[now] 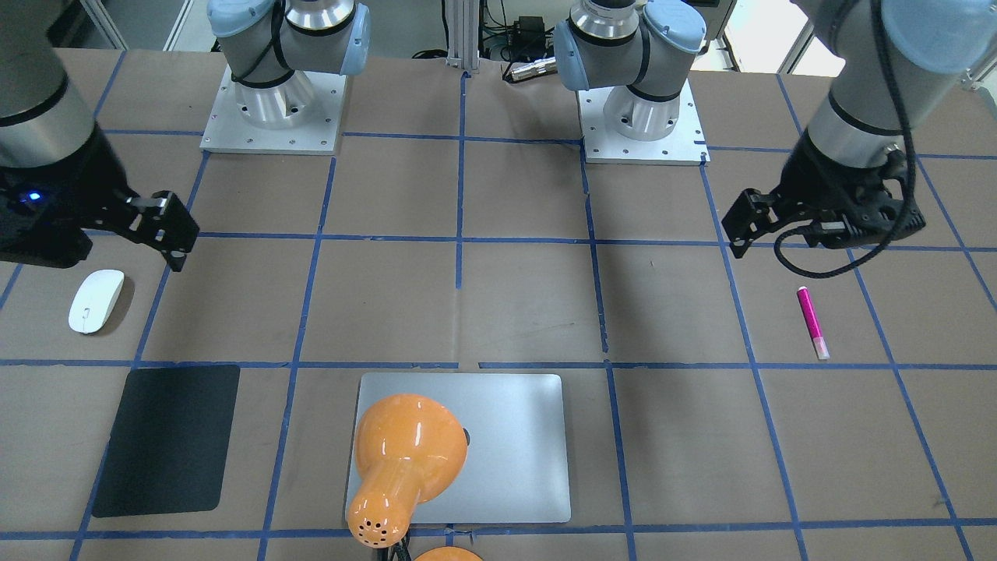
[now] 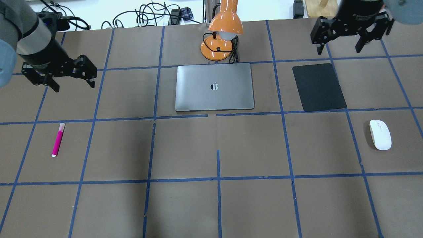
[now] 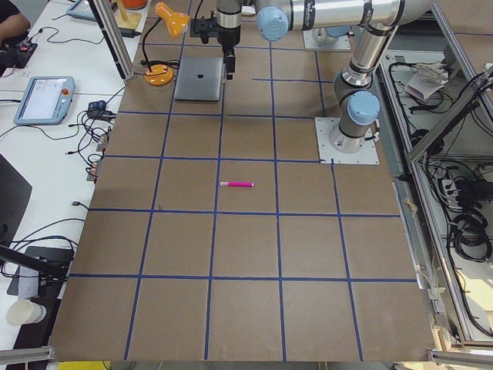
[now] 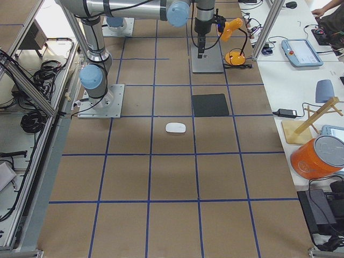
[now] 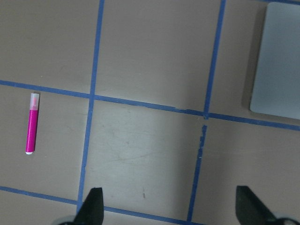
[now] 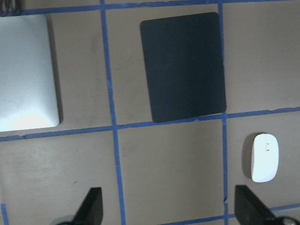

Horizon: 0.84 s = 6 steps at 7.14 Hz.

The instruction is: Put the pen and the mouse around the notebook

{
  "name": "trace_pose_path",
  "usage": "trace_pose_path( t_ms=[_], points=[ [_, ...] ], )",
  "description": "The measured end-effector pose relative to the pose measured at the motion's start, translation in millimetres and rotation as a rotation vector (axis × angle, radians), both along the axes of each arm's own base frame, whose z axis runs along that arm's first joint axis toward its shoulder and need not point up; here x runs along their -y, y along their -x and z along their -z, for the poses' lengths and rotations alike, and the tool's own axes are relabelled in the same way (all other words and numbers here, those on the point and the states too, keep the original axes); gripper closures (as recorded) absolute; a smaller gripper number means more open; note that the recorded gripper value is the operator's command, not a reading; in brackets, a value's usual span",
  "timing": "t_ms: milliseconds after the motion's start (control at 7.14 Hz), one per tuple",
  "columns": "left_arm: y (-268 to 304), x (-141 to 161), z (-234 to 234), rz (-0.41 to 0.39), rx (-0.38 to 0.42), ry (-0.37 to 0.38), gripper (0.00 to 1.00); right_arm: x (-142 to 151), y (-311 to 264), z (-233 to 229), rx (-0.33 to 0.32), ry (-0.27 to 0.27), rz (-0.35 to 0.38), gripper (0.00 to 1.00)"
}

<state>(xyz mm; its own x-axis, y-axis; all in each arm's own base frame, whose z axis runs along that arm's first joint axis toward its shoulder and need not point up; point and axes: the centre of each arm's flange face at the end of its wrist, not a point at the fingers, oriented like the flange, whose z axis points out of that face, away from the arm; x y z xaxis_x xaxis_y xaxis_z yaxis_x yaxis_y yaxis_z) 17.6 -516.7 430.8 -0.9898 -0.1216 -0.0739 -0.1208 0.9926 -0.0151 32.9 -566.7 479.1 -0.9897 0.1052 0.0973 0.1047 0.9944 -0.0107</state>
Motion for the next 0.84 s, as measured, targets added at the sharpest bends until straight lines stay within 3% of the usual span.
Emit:
trace_pose_path(
  t_ms=[280, 560, 840],
  points=[
    [-102, 0, 79, 0.081, 0.014, 0.02, 0.0, -10, 115, 48, 0.03, -0.059, 0.096, 0.0],
    [-171, -19, 179, 0.148, 0.006, 0.059, 0.0, -33, 180, 117, 0.041, -0.037, 0.048, 0.0],
    [-197, -24, 246, 0.168, -0.021, 0.034, 0.0, -73, 192, 193, 0.064, -0.074, 0.016, 0.0]
  ],
)
